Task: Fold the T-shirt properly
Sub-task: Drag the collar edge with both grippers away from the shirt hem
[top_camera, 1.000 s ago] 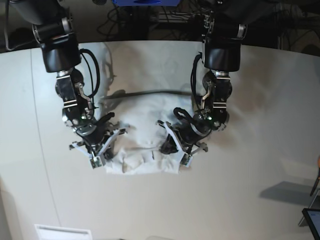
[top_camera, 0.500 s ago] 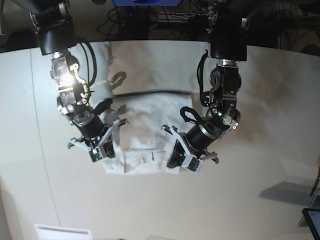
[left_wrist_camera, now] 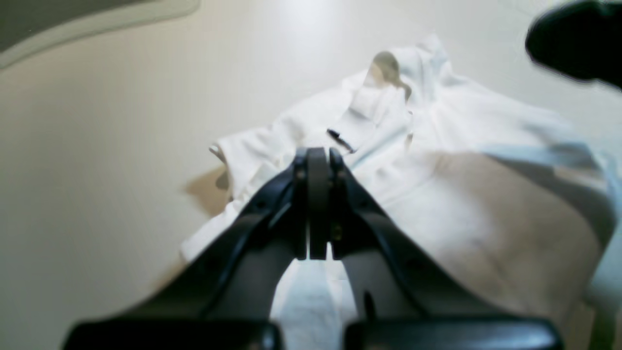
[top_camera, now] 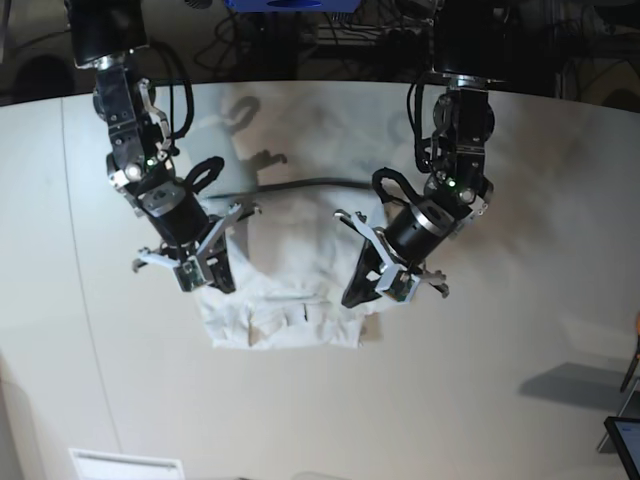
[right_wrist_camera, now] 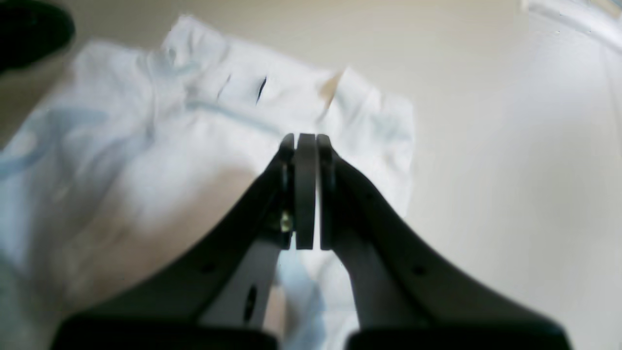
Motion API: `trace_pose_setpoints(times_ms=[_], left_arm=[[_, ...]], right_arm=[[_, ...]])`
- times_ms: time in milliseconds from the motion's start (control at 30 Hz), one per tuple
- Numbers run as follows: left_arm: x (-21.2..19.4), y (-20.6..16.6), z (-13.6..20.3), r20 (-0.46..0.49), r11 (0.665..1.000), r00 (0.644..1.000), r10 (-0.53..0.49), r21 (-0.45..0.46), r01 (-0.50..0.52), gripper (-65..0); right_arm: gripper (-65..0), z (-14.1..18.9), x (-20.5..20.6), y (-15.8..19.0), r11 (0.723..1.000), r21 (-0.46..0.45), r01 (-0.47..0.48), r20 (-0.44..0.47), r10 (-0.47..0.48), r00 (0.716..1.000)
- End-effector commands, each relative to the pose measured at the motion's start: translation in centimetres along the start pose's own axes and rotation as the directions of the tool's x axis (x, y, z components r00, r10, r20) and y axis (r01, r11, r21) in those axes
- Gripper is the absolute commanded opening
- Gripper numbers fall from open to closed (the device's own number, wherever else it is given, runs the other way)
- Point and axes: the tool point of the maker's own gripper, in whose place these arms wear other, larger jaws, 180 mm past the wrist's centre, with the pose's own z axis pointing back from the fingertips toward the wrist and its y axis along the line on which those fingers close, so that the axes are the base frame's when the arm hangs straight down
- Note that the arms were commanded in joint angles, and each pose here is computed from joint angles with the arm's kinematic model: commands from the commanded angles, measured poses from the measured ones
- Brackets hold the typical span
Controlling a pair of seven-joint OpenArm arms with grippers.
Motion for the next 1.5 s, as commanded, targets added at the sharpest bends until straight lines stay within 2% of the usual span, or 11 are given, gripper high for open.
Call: trace_pose_setpoints(times_ms=[0,300,433,567,667,1000,1267,1467], left_arm=[[1.5,0.0,0.0,0.050,1.000,0.999,-0.006,-0.004,0.006,-65.0],[-2.3,-2.1,1.3,-0.030,0.999,0.999,0.044,-0.030,-0.045,-65.0],[-3.4,-2.6,1.6,-0.057,0.998,0.997,0.055,-0.034,-0.057,-65.0],[-6.8,-2.8,1.7,-0.168,1.000,0.986,-0.007,-0.029,0.002,-65.0],[-8.0,-3.4,1.4,-0.202,0.999,0.979,-0.008,-0.032,0.002,-65.0],[-9.9,-4.7,2.6,-0.240,0.998,0.970,0.029,-0.046,-0.041,-65.0],[-12.7,-7.0,5.0,-0.303,0.994,0.951,0.068,-0.059,-0.090,-65.0],[-10.9,-6.5,5.5,-0.265,0.997,0.964,0.040,-0.049,-0.055,-65.0]], right_arm=[[-64.1,0.1,1.8,-0.1,1.000,-0.001,-0.007,0.058,0.007,0.998],[-64.1,1.2,-0.8,0.9,1.000,0.011,0.018,0.000,-0.018,1.000],[-64.1,0.8,-3.1,0.7,0.999,0.004,0.039,-0.057,-0.038,0.998],[-64.1,0.4,-5.3,1.4,0.997,0.006,0.078,-0.109,-0.077,0.991],[-64.1,0.6,-6.7,1.7,0.996,0.006,0.091,-0.143,-0.089,0.986],[-64.1,2.8,-10.2,3.4,0.992,0.014,0.128,-0.221,-0.121,0.968],[-64.1,3.2,-9.3,3.9,0.992,0.023,0.126,-0.200,-0.119,0.973],[-64.1,4.8,-10.2,5.0,0.989,0.032,0.142,-0.221,-0.131,0.966]])
